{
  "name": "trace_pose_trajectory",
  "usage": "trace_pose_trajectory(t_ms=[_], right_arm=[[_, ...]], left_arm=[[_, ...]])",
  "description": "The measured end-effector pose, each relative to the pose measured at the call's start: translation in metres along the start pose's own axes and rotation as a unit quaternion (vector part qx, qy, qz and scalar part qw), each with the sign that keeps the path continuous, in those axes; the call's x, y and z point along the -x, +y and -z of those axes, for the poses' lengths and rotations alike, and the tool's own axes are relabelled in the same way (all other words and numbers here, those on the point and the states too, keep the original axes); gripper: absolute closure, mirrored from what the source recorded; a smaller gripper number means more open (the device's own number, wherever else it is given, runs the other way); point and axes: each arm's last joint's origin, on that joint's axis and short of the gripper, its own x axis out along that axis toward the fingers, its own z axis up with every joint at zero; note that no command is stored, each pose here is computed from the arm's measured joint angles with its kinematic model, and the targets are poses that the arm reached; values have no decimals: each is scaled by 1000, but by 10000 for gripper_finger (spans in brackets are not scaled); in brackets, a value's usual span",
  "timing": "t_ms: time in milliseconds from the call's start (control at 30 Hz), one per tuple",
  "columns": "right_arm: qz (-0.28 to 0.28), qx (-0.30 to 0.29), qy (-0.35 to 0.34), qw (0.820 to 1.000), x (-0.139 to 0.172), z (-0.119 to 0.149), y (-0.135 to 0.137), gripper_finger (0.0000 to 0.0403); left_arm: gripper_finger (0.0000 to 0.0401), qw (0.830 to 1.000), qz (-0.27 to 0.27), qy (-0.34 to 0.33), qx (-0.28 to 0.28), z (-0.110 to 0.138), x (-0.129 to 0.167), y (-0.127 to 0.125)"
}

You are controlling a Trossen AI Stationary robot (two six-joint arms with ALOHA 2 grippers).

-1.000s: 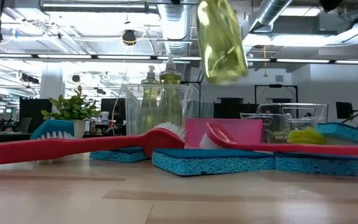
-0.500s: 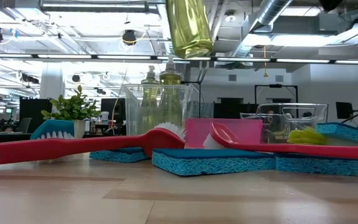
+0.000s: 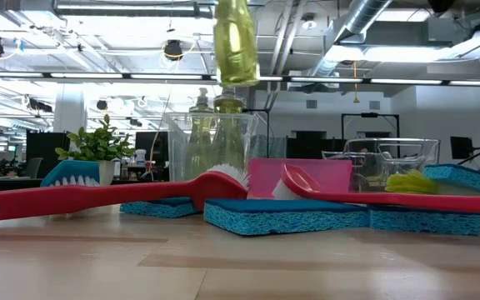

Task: Pick & Place Kitchen Sink Supplies
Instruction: Put the transparent soap dispenser into the transparent container

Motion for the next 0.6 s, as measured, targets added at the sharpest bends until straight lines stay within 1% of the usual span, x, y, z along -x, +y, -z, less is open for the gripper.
trace_pose_trajectory(t_ms=[100,200,267,400,600], right_arm=[[4,1,-7,1000,-2,-2,0,178],[29,2,-21,999,-5,-6,-2,178],[46,3,-27,999,-9,-8,-3,178],[73,12,-37,997,-21,-15,-5,178],[77,20,-45,996,-45,-24,-7,178]], left_arm=[[290,1000,-27,-10,-5,-14,10,10],[289,999,-52,-8,-4,-27,25,24],[288,998,-61,1,-7,-32,33,33],[290,995,-97,21,-12,-36,43,48],[287,988,-147,33,-20,-33,43,69]])
